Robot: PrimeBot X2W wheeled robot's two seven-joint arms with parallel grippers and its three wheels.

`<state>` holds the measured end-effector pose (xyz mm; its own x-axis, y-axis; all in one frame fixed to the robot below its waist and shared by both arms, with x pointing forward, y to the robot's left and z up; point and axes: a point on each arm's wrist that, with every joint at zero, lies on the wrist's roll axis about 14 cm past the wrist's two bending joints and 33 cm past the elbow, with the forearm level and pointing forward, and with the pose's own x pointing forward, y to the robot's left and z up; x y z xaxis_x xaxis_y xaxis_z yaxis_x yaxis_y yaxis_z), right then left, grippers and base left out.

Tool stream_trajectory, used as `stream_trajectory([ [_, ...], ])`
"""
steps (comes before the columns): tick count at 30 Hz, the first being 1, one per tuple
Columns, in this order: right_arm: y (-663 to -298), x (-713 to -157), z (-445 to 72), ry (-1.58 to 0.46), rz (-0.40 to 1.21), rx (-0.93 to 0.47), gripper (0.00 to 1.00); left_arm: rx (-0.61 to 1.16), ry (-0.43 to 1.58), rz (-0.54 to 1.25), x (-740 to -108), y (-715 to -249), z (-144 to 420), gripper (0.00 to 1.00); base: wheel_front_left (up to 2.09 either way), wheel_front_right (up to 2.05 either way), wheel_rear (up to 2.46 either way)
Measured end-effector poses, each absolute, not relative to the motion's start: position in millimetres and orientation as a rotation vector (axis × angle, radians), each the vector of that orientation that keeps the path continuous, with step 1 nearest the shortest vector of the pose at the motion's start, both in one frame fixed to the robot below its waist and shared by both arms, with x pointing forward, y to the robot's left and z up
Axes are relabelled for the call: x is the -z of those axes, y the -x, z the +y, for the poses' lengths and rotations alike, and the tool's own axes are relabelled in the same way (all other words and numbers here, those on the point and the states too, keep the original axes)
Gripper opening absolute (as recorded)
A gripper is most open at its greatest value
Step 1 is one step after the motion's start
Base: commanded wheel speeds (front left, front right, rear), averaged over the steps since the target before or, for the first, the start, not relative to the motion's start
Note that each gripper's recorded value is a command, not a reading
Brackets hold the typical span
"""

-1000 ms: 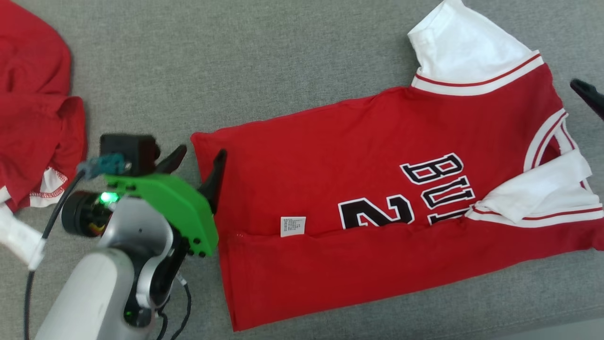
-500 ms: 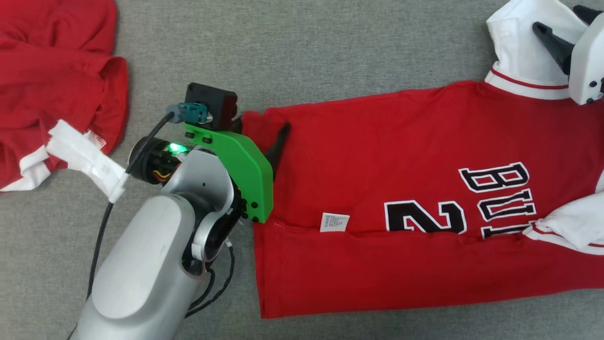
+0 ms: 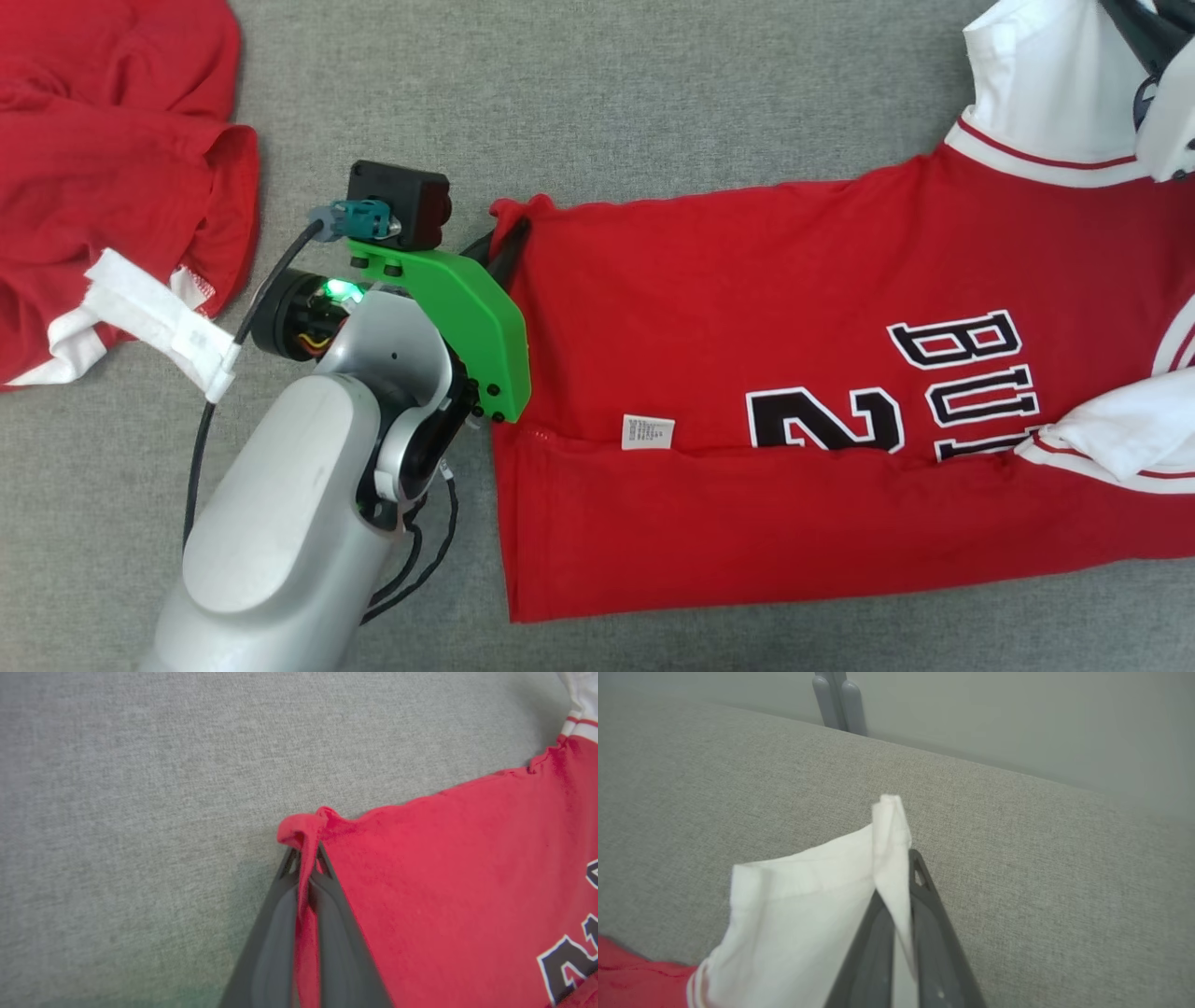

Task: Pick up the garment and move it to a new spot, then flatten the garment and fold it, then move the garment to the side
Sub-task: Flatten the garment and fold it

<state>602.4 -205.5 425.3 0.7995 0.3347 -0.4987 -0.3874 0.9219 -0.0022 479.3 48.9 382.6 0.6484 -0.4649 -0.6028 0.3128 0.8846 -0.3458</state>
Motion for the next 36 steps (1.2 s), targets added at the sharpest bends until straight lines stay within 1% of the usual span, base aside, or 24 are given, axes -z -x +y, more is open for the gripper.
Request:
stream_trajectory([
  [3, -599, -453, -214, 0.085, 0.425, -0.390, 0.00, 0.452, 0.242, 0.688, -397, -485, 45, 0.00, 0.00, 0.00, 0.00],
  [5, -589, -465, -223, 0.085, 0.385, -0.390, 0.00, 0.461, 0.259, 0.665, -404, -482, 43, 0.00, 0.00, 0.00, 0.00],
  [10, -537, -475, -247, 0.059, 0.357, -0.379, 0.00, 0.473, 0.326, 0.635, -418, -454, 41, 0.00, 0.00, 0.00, 0.00],
  [12, -515, -477, -255, 0.020, 0.348, -0.364, 0.00, 0.469, 0.358, 0.623, -424, -441, 43, 0.00, 0.00, 0.00, 0.00],
  [17, -450, -464, -266, -0.037, 0.394, -0.333, 0.00, 0.405, 0.473, 0.643, -427, -399, 54, 0.00, 0.00, 0.00, 0.00],
  [20, -417, -452, -264, -0.091, 0.423, -0.308, 0.00, 0.384, 0.518, 0.679, -421, -374, 53, 0.00, 0.00, 0.00, 0.00],
  [21, -409, -448, -267, -0.096, 0.426, -0.291, 0.00, 0.379, 0.519, 0.687, -419, -368, 52, 0.05, 0.00, 0.00, 0.00],
  [22, -401, -444, -273, -0.082, 0.434, -0.271, 0.47, 0.378, 0.524, 0.702, -416, -361, 50, 0.42, 0.00, 0.00, 0.00],
  [23, -393, -441, -279, -0.059, 0.442, -0.255, 1.00, 0.380, 0.525, 0.723, -411, -353, 48, 1.00, 0.00, 0.00, 0.00],
  [25, -383, -438, -286, -0.046, 0.437, -0.221, 1.00, 0.384, 0.496, 0.718, -407, -345, 46, 1.00, 0.00, 0.00, 0.00],
  [27, -379, -445, -293, -0.051, 0.400, -0.186, 1.00, 0.366, 0.464, 0.657, -410, -347, 51, 1.00, 0.00, 0.00, 0.00],
  [29, -377, -456, -304, -0.046, 0.365, -0.150, 1.00, 0.307, 0.447, 0.567, -418, -354, 60, 1.00, 0.00, 0.00, 0.00],
  [32, -374, -468, -321, -0.044, 0.349, -0.097, 1.00, 0.178, 0.373, 0.363, -436, -366, 88, 1.00, 0.00, 0.00, 0.00],
  [34, -375, -467, -328, -0.018, 0.377, -0.078, 1.00, 0.131, 0.352, 0.272, -444, -368, 98, 1.00, 0.00, 0.00, 0.00],
  [36, -381, -459, -324, -0.011, 0.427, -0.075, 1.00, 0.104, 0.334, 0.240, -440, -363, 98, 1.00, 0.00, 0.00, 0.00],
])
